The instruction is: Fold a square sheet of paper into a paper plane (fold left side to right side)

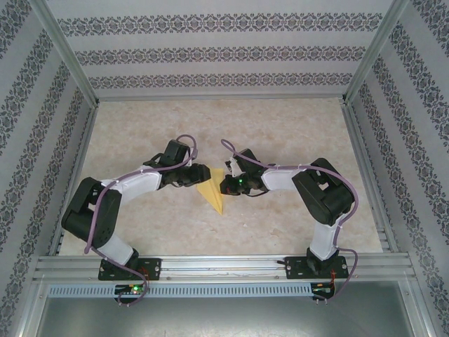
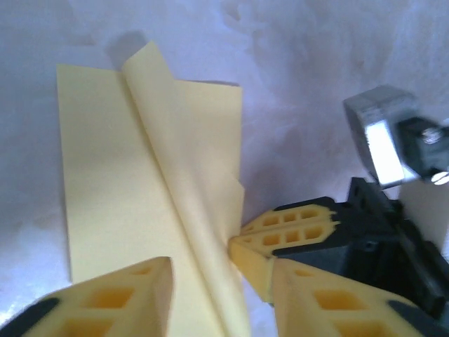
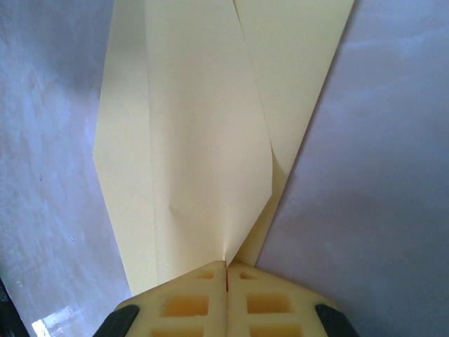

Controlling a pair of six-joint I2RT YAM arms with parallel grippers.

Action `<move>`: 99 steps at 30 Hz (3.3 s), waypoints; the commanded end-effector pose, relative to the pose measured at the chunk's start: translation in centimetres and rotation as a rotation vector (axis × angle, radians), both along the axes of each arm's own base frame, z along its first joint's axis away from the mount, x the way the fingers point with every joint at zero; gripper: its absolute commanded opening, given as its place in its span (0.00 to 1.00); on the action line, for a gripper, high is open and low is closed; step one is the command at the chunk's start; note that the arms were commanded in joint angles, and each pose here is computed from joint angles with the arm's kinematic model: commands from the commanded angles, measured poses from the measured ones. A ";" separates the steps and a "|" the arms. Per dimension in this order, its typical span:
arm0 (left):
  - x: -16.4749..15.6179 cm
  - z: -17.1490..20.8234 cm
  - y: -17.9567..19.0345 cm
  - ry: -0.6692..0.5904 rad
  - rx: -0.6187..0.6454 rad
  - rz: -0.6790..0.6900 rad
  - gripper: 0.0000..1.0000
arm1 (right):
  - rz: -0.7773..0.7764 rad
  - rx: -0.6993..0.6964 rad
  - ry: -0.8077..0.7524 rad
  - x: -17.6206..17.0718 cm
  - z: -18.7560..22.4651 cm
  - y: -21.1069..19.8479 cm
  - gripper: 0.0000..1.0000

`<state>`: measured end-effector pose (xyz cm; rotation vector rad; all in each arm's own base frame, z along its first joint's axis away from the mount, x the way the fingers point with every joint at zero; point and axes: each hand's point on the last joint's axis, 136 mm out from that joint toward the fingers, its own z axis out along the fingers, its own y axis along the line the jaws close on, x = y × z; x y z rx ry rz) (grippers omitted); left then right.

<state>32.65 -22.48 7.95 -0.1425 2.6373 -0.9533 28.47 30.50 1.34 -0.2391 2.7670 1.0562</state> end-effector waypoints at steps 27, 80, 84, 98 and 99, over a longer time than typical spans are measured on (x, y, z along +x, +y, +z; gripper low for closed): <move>-0.4 -7.2 -2.4 0.184 -0.025 -0.127 0.02 | -0.016 -0.307 0.118 -2.7 -6.5 -4.9 0.00; -2.5 -10.8 -0.5 0.277 0.054 -0.076 0.00 | 0.062 0.131 0.115 -6.2 3.4 2.9 0.00; -2.5 -10.8 -0.5 0.278 0.053 -0.074 0.00 | 0.057 0.099 0.136 -6.6 2.2 2.5 0.00; -2.5 -10.8 -0.5 0.278 0.061 -0.075 0.00 | 0.049 0.046 0.172 -7.7 0.3 1.4 0.00; -2.5 -10.8 -0.5 0.278 0.061 -0.075 0.00 | 0.050 0.044 0.175 -7.8 0.2 1.4 0.00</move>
